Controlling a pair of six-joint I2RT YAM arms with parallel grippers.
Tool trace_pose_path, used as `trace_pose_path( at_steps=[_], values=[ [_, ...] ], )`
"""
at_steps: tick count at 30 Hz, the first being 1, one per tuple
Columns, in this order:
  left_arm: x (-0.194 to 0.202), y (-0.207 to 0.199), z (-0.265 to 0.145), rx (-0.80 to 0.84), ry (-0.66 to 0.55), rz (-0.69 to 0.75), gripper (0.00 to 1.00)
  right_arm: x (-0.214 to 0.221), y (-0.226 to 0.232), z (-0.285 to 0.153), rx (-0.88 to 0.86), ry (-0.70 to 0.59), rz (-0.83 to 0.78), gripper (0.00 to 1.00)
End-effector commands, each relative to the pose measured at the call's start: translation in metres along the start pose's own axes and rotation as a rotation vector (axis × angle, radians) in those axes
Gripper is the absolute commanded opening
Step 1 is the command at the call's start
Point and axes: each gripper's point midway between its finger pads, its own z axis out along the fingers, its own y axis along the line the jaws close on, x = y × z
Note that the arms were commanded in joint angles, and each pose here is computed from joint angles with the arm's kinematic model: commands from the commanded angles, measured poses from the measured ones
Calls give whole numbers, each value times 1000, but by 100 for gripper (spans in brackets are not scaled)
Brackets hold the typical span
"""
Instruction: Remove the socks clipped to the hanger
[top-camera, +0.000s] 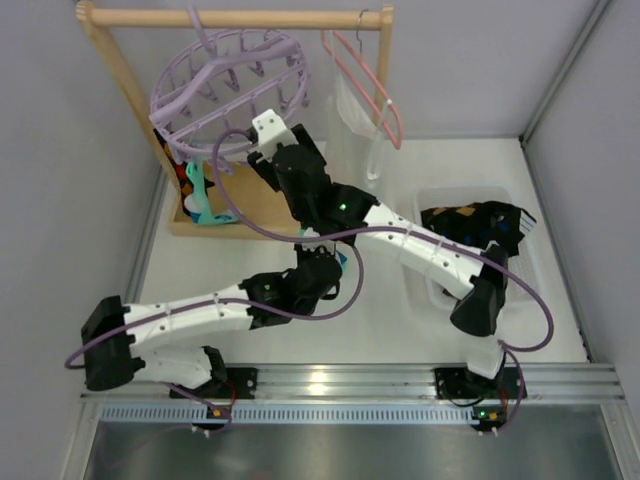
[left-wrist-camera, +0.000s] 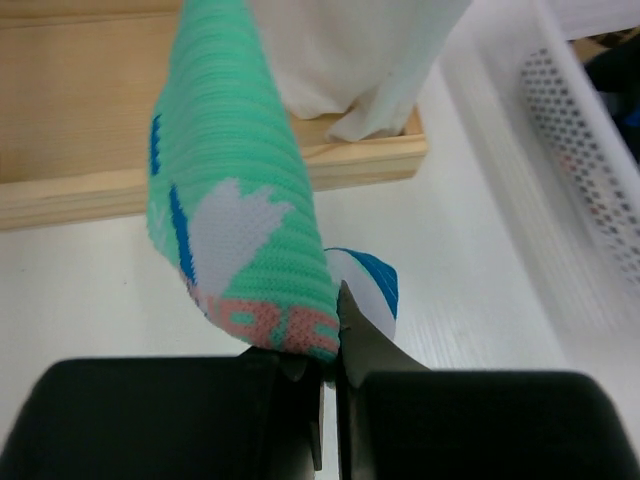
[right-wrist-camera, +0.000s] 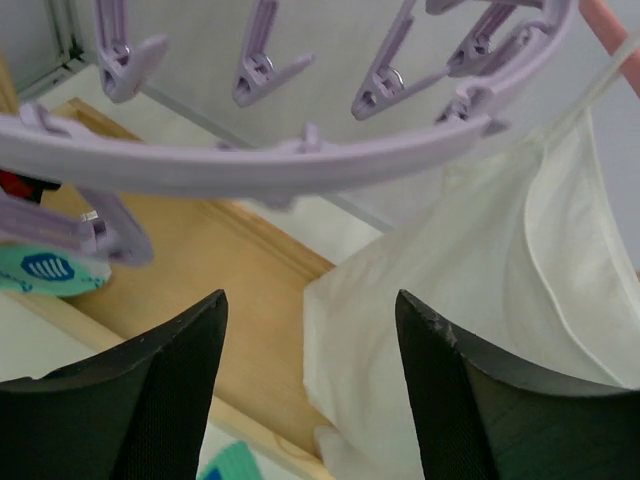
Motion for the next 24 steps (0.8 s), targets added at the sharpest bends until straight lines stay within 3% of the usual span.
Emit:
trace_pose_path(
  at_steps=[1, 9, 18, 22, 24],
  values=[
    [-11, -20, -24, 197, 17, -52, 0, -44, -38, -49, 6, -99, 126, 66],
    [-16, -54, -68, 520, 87, -96, 0, -18, -90, -144, -50, -91, 233, 84],
    [-39, -119, -101, 802, 139, -72, 0, 49, -205, -233, 155, -41, 320, 93],
    [-60, -156, -108, 877, 108, -25, 0, 79, -250, -269, 263, -26, 386, 93],
    [-100, -178, -110, 903, 22, -10, 0, 90, -278, -293, 311, -48, 458, 93]
  ],
)
